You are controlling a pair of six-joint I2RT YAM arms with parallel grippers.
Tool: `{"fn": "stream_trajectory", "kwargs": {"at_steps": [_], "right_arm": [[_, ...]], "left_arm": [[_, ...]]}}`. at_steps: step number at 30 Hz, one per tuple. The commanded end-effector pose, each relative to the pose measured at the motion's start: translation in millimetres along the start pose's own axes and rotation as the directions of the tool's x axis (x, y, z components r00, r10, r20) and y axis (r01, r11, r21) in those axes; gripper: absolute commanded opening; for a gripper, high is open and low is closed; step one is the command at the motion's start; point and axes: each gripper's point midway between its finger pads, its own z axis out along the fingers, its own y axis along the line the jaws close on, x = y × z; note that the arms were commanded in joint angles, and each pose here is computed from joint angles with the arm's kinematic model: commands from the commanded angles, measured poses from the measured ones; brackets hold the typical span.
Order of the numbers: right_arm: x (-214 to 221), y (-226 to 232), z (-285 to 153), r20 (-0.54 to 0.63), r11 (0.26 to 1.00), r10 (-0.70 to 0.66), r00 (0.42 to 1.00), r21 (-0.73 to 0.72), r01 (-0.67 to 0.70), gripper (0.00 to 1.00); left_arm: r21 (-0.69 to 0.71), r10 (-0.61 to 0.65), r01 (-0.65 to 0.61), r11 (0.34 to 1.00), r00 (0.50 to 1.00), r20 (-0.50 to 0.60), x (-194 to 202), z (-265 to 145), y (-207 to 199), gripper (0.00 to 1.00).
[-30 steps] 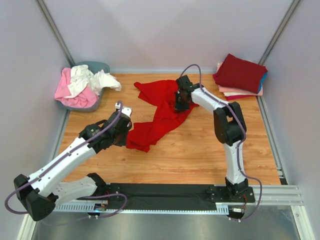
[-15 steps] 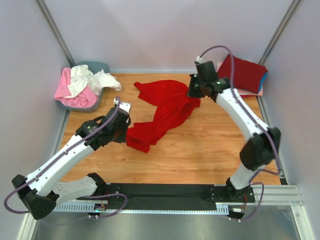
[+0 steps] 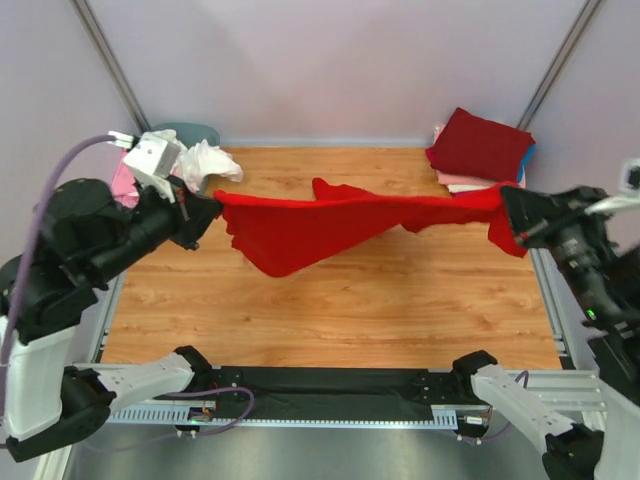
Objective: Fold and stack the t-shirts
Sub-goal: Flatten the tshirt out
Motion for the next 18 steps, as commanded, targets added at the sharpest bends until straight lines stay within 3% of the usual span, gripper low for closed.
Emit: {"fn": "stream_trajectory", "kwargs": {"at_steps": [1, 2, 4, 6, 7, 11, 15, 17, 18], "right_arm": [[-16, 20, -34, 0.035, 0.993, -0.024, 0.999, -0.116, 0.028, 0.00], [-26, 26, -48, 0.078, 0.987, -0.030, 0.996, -0.153, 0.042, 0.00], [-41, 38, -66, 0.135, 0.973, -0.046, 0.990, -0.217, 0.075, 0.00], [-56, 47, -83, 0.197, 0.956, -0.077, 0.977, -0.264, 0.128, 0.00], [-62, 51, -88, 0.221, 0.949, -0.084, 0.972, -0.280, 0.146, 0.00], [-97, 64, -118, 0.352, 0.925, -0.105, 0.930, -0.308, 0.221, 0.00], [-119, 62, -105, 0.393, 0.939, -0.144, 0.908, -0.236, 0.251, 0.00], [-124, 63, -77, 0.387, 0.943, -0.166, 0.907, -0.207, 0.260, 0.00], [-126, 57, -62, 0.384, 0.953, -0.174, 0.907, -0.165, 0.253, 0.00]], "left_arm": [[0.221, 0.108, -0.139, 0.965, 0.983, 0.149, -37, -33, -36, 0.00], [0.324, 0.140, -0.203, 0.924, 0.969, 0.205, -44, -46, -55, 0.00], [0.387, 0.135, -0.280, 0.879, 0.922, 0.362, -67, -75, -70, 0.00], [0.439, 0.144, -0.356, 0.825, 0.883, 0.446, -72, -94, -83, 0.00], [0.426, 0.129, -0.405, 0.809, 0.829, 0.544, -85, -119, -86, 0.00], [0.375, 0.104, -0.463, 0.803, 0.728, 0.678, -98, -158, -83, 0.00], [0.309, 0.126, -0.450, 0.838, 0.710, 0.692, -110, -150, -74, 0.00], [0.262, 0.154, -0.429, 0.865, 0.722, 0.674, -115, -131, -66, 0.00], [0.205, 0.172, -0.380, 0.902, 0.751, 0.638, -121, -105, -55, 0.00]]}}
